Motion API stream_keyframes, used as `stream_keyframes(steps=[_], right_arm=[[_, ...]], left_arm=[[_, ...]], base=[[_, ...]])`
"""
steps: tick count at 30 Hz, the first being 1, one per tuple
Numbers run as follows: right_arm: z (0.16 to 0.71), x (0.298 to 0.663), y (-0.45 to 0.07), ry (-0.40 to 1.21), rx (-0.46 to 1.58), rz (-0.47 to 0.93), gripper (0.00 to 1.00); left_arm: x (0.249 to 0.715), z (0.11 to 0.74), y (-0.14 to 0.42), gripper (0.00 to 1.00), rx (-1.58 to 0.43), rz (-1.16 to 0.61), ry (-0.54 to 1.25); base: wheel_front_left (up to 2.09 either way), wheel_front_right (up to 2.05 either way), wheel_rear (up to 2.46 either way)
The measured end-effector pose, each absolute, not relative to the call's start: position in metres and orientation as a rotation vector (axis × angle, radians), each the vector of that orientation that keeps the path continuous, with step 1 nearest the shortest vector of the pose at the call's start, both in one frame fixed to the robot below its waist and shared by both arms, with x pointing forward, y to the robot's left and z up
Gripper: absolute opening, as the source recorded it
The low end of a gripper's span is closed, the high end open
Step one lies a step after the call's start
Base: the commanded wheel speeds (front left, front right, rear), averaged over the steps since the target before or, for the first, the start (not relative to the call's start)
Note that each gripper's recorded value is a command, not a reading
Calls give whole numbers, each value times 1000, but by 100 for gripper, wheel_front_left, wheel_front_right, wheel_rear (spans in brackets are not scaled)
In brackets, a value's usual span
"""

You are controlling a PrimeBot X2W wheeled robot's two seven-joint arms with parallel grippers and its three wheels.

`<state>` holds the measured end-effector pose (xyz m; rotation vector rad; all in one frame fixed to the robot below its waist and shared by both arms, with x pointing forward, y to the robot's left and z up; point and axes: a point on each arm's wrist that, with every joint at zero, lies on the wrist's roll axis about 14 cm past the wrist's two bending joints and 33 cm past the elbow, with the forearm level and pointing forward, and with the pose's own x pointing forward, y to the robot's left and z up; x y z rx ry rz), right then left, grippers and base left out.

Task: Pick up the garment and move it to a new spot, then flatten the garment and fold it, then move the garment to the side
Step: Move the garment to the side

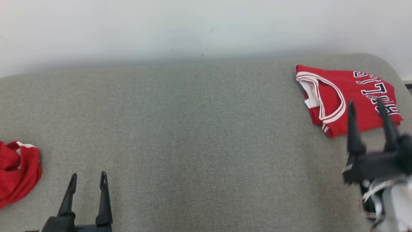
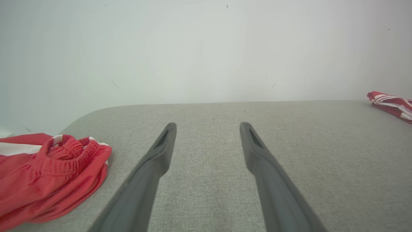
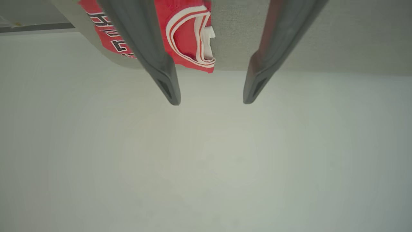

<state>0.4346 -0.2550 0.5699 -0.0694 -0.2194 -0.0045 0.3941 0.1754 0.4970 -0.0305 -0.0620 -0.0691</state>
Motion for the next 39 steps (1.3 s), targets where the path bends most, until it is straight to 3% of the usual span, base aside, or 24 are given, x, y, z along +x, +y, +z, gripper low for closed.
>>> stream_keyframes(steps=[9, 17, 39], right_arm=[[541, 382, -210, -186, 64, 22, 100], [518, 354, -193, -120, 57, 35, 100], [488, 344, -182, -27, 96, 50, 100]], left_arm=[[377, 501, 175, 100, -32, -57, -69], [371, 503, 171, 100, -51, -56, -75], [359, 494, 167, 100, -57, -58, -44]], base=[[0, 0, 0], [0, 0, 0], [0, 0, 0]])
